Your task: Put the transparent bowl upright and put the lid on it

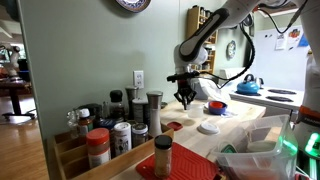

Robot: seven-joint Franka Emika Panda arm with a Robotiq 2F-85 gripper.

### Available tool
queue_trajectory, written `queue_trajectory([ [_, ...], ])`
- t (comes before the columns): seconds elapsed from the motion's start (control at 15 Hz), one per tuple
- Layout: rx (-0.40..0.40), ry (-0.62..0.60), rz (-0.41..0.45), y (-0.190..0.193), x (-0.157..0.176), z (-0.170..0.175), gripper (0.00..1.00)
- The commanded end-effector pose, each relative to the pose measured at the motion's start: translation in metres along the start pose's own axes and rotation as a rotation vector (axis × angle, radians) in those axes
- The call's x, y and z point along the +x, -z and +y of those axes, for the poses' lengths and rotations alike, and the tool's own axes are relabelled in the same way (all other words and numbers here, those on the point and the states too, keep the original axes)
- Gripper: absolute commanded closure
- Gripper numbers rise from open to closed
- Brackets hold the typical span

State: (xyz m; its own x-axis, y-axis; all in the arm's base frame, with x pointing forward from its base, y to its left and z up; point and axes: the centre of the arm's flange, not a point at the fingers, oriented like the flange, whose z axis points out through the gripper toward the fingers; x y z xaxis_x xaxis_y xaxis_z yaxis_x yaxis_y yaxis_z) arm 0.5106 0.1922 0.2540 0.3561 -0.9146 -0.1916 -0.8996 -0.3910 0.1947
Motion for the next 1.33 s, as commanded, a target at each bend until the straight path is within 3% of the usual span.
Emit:
queue_trajectory([
  [0.0, 0.105, -0.016, 0.041, 0.021, -0.012, -0.016, 0.97],
  [0.2, 0.191, -0.053, 0.105, 0.025, -0.016, -0.034, 0.97],
  [0.6, 0.241, -0.082, 0.183, 0.008, -0.022, -0.048, 0.97],
  [0.67, 0.246, -0.095, 0.190, 0.007, -0.022, -0.048, 0.64],
  [0.8, 0.244, -0.118, 0.182, 0.015, -0.021, -0.045, 0.58],
  [1.0, 0.242, -0.058, 0.162, 0.043, -0.025, -0.029, 0.34],
  [1.27, 0.182, 0.175, 0.138, 0.067, -0.036, -0.002, 0.05],
])
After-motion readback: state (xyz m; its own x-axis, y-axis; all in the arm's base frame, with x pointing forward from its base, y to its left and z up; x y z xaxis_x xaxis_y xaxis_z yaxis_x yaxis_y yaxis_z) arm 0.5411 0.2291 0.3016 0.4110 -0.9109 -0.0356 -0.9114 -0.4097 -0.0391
